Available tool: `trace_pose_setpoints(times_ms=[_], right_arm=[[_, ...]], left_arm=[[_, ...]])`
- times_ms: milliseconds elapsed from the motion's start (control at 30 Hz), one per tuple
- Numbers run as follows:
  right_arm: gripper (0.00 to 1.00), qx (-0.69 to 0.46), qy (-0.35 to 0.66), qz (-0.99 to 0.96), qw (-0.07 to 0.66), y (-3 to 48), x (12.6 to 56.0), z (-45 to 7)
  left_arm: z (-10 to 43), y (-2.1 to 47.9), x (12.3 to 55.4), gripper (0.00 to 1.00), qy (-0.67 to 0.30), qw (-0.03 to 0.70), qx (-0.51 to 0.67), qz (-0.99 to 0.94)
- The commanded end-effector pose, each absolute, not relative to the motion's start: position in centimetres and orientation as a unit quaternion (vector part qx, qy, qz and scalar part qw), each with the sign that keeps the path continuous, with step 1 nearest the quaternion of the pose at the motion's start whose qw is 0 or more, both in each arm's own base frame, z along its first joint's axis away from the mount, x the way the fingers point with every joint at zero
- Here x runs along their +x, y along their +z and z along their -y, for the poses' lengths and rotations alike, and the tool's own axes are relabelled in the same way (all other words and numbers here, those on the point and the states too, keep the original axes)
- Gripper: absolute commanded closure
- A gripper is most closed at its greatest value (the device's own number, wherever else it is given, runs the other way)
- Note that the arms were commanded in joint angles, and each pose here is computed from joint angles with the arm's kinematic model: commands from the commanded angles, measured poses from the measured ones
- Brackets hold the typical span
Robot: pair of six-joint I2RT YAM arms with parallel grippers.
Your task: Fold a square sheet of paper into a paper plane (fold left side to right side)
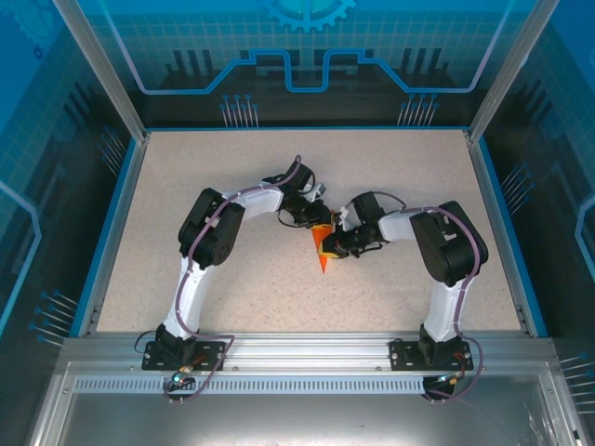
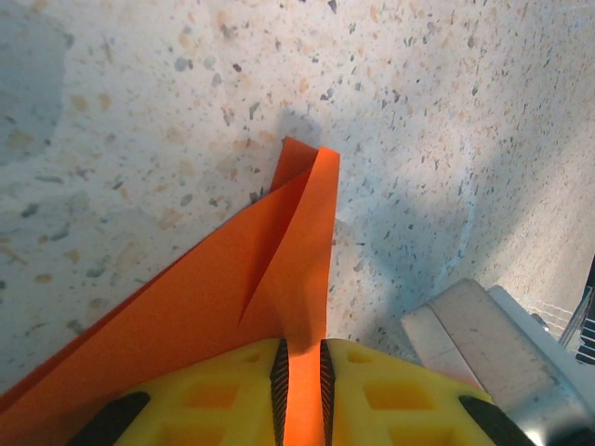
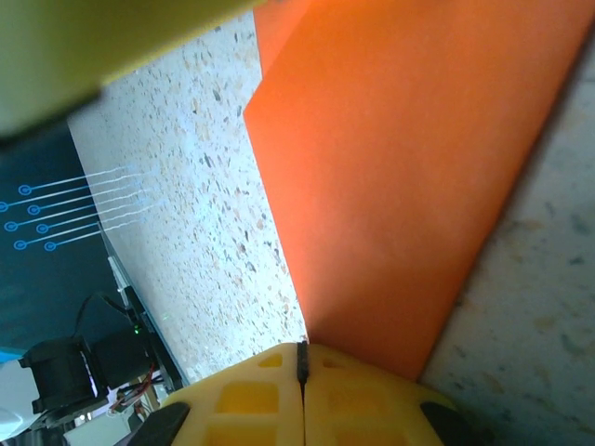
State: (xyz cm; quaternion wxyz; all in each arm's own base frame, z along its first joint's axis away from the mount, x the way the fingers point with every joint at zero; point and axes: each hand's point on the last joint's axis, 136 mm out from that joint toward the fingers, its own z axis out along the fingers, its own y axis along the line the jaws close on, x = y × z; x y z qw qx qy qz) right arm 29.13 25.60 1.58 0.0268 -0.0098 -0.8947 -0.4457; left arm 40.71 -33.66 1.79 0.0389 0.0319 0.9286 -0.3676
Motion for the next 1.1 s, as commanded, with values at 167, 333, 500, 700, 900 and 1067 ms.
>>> trace_pose_setpoints(times_ms=[167, 333, 500, 700, 900, 1067], right_arm=[[0.94, 0.013, -0.467, 0.877, 0.111, 1.8, 23.3, -26.6], [0.93, 0.025, -0.471, 0.874, 0.118, 2.2, 22.8, -26.9], [0.93, 0.018, -0.473, 0.879, 0.058, 4.1, 25.1, -25.9], [0.93, 0.000, -0.477, 0.879, -0.005, 5.4, 28.7, -25.3], [0.93, -0.028, -0.452, 0.891, -0.027, 3.4, 31.7, -25.1], [0.93, -0.040, -0.442, 0.895, -0.030, 2.1, 32.7, -25.1]], left_arm=[[31.0, -1.9, 39.7, 0.79, -0.315, 0.012, 0.000, -0.949], [30.9, -1.8, 39.7, 0.79, -0.314, 0.013, -0.001, -0.949], [30.9, -1.5, 39.7, 0.79, -0.317, 0.016, 0.000, -0.948], [30.9, -1.4, 39.6, 0.79, -0.317, 0.016, -0.001, -0.948], [31.0, -1.4, 39.6, 0.79, -0.320, 0.015, -0.001, -0.947], [31.1, -1.4, 39.5, 0.79, -0.321, 0.014, -0.001, -0.947]])
